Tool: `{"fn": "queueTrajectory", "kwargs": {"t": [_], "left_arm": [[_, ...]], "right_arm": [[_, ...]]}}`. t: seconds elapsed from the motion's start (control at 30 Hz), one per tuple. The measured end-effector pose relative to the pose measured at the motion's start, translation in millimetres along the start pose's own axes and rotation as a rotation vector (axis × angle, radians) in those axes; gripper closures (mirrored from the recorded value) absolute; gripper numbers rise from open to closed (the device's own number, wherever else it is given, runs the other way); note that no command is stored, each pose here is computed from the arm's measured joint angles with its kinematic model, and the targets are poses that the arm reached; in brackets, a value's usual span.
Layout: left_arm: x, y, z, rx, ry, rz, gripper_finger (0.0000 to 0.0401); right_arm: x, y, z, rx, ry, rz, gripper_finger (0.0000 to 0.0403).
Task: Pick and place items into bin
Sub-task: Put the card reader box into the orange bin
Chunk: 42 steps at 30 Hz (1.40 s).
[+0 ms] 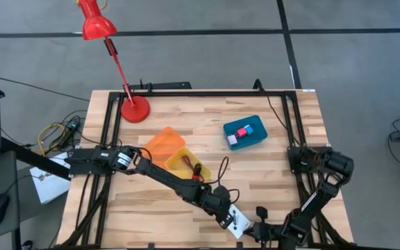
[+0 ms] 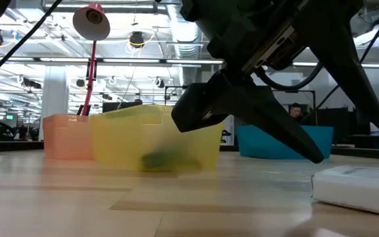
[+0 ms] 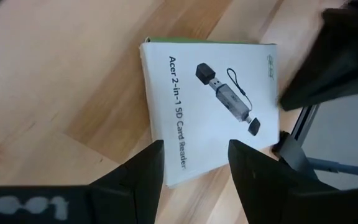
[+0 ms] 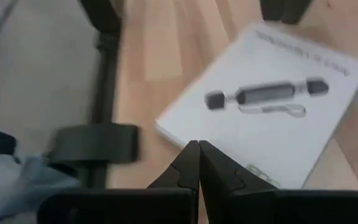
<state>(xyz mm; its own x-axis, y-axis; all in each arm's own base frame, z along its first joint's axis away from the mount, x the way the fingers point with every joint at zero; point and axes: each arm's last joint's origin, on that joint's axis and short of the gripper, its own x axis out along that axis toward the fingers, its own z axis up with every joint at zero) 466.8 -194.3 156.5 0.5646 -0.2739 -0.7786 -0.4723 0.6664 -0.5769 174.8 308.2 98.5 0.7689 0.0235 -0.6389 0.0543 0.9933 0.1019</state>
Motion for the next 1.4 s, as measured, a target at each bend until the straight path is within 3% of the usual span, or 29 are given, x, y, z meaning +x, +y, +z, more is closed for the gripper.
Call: {"fn": "queueTrajectory", "kwargs": {"t": [0.8, 0.93, 1.13, 1.4], "left_arm": [[-0.2, 0.4, 1.6, 0.011, 0.012, -0.009, 0.0232], [-8.5, -10.0, 8.6, 0.030, 0.015, -0.033, 0.0232], [-19.3, -7.3, 11.1, 0.056, 0.007, 0.114, 0.0232], [-19.6, -8.3, 10.8, 0.055, 0.003, 0.113, 0.0232]], "right_arm": [[3.2, 0.8, -8.0, 0.090, 0.035, 0.003, 0.0403], [3.2, 0.7, -8.4, 0.088, 0.040, 0.003, 0.0403], [3.6, 0.1, -12.4, 0.079, 0.067, 0.009, 0.0403], [3.8, 0.0, -11.4, 0.080, 0.066, 0.009, 0.0403]]}}
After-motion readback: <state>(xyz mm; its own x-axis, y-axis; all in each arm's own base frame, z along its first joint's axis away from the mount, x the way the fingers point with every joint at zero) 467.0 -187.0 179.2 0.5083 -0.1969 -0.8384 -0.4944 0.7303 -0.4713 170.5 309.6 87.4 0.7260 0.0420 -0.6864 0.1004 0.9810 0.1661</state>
